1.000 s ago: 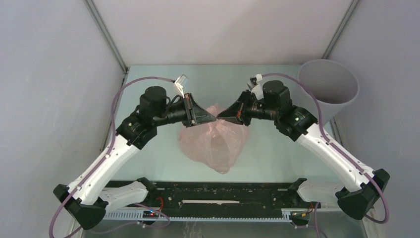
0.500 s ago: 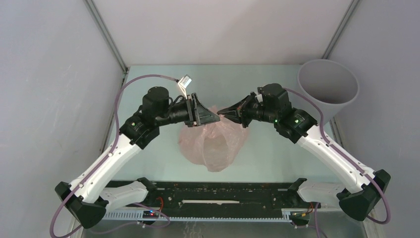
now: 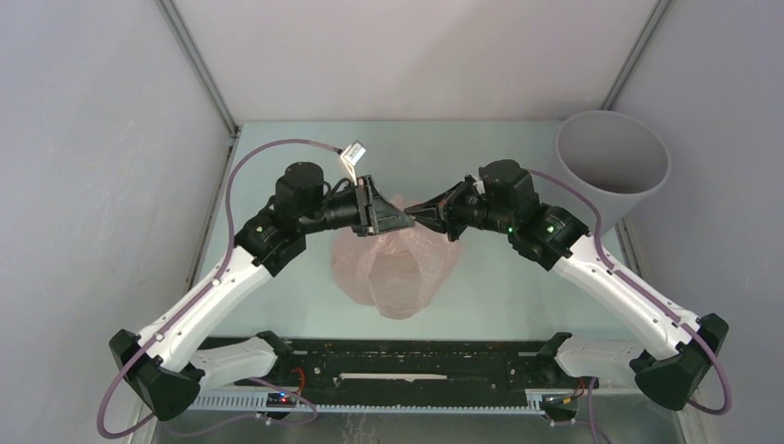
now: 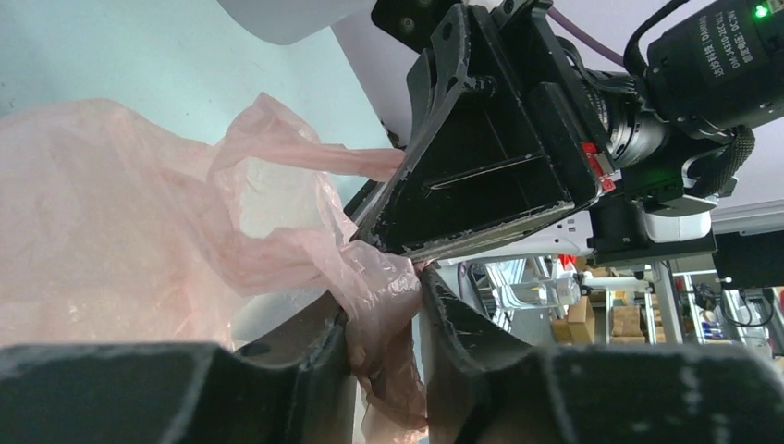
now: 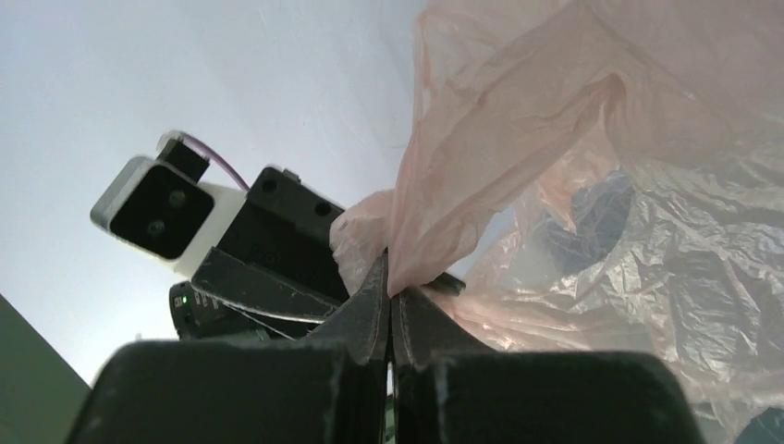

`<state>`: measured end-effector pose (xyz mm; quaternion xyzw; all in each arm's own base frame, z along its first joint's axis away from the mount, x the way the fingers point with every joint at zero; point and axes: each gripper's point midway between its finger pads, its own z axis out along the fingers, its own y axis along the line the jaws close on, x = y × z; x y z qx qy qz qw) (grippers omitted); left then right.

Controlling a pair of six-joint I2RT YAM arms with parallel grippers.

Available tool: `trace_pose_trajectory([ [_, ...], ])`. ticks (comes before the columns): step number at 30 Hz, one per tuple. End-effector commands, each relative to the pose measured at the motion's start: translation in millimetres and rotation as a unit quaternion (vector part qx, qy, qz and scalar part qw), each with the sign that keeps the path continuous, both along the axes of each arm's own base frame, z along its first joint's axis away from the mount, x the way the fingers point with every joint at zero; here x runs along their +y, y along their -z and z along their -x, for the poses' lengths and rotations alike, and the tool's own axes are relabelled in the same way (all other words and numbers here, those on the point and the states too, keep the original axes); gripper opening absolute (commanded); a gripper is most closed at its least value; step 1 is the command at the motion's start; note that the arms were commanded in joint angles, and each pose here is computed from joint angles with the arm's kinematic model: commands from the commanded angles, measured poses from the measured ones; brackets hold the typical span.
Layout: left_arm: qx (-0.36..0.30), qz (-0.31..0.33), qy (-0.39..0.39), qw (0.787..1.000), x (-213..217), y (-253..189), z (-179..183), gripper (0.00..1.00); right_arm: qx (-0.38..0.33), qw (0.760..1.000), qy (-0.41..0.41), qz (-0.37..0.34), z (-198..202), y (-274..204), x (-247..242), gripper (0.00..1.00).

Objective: Put the trash bags into the trash bin

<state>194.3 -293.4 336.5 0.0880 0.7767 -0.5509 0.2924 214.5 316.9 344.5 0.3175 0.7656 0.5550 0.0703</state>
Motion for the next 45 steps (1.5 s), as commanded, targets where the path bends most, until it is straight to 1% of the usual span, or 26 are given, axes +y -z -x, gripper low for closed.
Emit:
trace_pose_trajectory([
  [1, 0.008, -0.006, 0.010, 1.000, -5, 8, 0, 0.23, -0.014, 1.000, 0.008, -0.017, 5, -16, -1, 0.00],
  [3, 0.013, -0.016, 0.013, 1.000, -5, 11, 0, 0.09, -0.027, 1.000, 0.007, -0.010, 4, -15, -1, 0.00],
  [4, 0.013, -0.021, 0.010, 1.000, -4, 12, 0, 0.03, -0.036, 0.999, 0.001, -0.006, 5, -15, -1, 0.00],
  [5, 0.011, -0.025, 0.008, 1.000, -2, 13, 0, 0.01, -0.050, 0.999, -0.006, 0.001, 6, -14, -2, 0.01],
  [6, 0.007, -0.028, 0.006, 1.000, 0, 13, 0, 0.00, -0.072, 0.997, -0.019, 0.007, 7, -15, -2, 0.06],
  [8, 0.000, -0.040, -0.003, 0.999, 5, 14, 0, 0.00, -0.120, 0.991, -0.053, 0.016, 9, -18, -5, 0.19],
  [10, -0.004, -0.066, -0.026, 0.998, 15, 19, -2, 0.00, -0.148, 0.986, -0.078, 0.030, 12, -15, -12, 0.37],
  [12, -0.004, -0.104, -0.076, 0.992, 33, 26, -12, 0.00, -0.167, 0.981, -0.092, 0.047, 16, -12, -24, 0.59],
  [13, -0.001, -0.119, -0.097, 0.988, 42, 28, -16, 0.00, -0.177, 0.978, -0.094, 0.058, 17, -11, -31, 0.66],
  [15, 0.006, -0.135, -0.129, 0.982, 58, 31, -23, 0.00, -0.198, 0.972, -0.097, 0.080, 21, -8, -45, 0.79],
  [17, 0.006, -0.130, -0.156, 0.979, 71, 26, -29, 0.00, -0.216, 0.966, -0.100, 0.100, 24, -6, -61, 0.85],
  [19, 0.004, -0.124, -0.176, 0.977, 80, 21, -34, 0.00, -0.228, 0.962, -0.089, 0.125, 25, -3, -81, 0.87],
  [23, 0.000, -0.119, -0.191, 0.974, 87, 14, -37, 0.00, -0.228, 0.947, -0.027, 0.223, 11, 8, -143, 0.89],
  [24, 0.000, -0.119, -0.189, 0.975, 87, 13, -37, 0.00, -0.219, 0.943, -0.003, 0.250, 6, 10, -161, 0.88],
  [26, 0.002, -0.119, -0.182, 0.976, 86, 12, -36, 0.00, -0.177, 0.935, 0.065, 0.301, -6, 16, -206, 0.86],
  [27, 0.002, -0.120, -0.179, 0.977, 85, 12, -35, 0.00, -0.167, 0.927, 0.095, 0.321, -10, 13, -223, 0.86],
  [29, 0.002, -0.124, -0.176, 0.977, 85, 12, -34, 0.00, -0.134, 0.907, 0.158, 0.367, -19, 13, -262, 0.85],
  [33, -0.006, -0.132, -0.176, 0.975, 89, 9, -32, 0.00, -0.051, 0.838, 0.296, 0.456, -19, 13, -334, 0.86],
  [37, -0.010, -0.138, -0.172, 0.975, 91, 6, -29, 0.00, -0.003, 0.777, 0.393, 0.492, -12, 9, -375, 0.89],
  [40, -0.017, -0.144, -0.173, 0.974, 94, 4, -27, 0.00, 0.026, 0.734, 0.447, 0.510, -8, 8, -400, 0.85],
  [42, -0.027, -0.151, -0.177, 0.972, 98, -1, -27, 0.00, 0.038, 0.720, 0.464, 0.514, -10, 10, -411, 0.82],
  [43, -0.031, -0.154, -0.179, 0.971, 100, -4, -27, 0.00, 0.044, 0.720, 0.468, 0.510, -14, 13, -415, 0.80],
  [45, -0.040, -0.158, -0.181, 0.970, 103, -8, -25, 0.00, 0.047, 0.729, 0.470, 0.496, -25, 18, -420, 0.77],
])
